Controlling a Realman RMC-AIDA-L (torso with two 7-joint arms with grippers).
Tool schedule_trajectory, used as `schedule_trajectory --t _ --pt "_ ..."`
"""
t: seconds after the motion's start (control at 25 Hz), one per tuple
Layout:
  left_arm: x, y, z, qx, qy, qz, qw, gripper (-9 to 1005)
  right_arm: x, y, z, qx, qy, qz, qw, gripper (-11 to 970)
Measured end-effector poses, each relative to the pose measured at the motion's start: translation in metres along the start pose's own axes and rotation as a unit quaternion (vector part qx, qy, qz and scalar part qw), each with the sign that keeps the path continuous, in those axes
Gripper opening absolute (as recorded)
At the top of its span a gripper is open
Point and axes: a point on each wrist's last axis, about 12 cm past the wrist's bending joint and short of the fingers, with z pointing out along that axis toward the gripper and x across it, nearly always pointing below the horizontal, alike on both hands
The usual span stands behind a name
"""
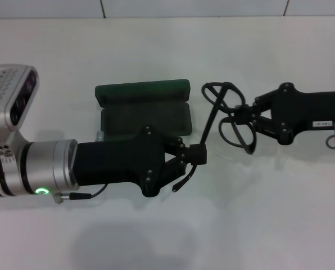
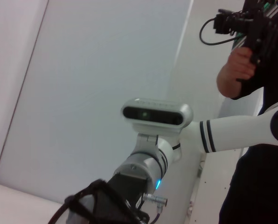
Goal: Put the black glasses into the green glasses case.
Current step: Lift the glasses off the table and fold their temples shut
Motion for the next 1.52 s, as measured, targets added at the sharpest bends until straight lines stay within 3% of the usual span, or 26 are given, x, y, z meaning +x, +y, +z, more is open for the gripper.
schedule_trajectory --t 0.36,1.12,1.52 --pt "0.002 0.000 0.001 -0.004 0.002 -0.003 1.000 29 -0.016 0.002 0.016 -0.015 -0.014 -0.042 0.999 61" --pt "-0.001 0.005 0.006 -0.006 0.006 0.002 1.000 34 -0.033 0.018 0.026 -0.104 -0.053 -0.050 0.992 62" --pt "-0.001 0.005 0.006 -0.007 0.005 0.002 1.000 37 -0.033 0.018 0.028 -0.101 -0.055 -0.047 0.992 61"
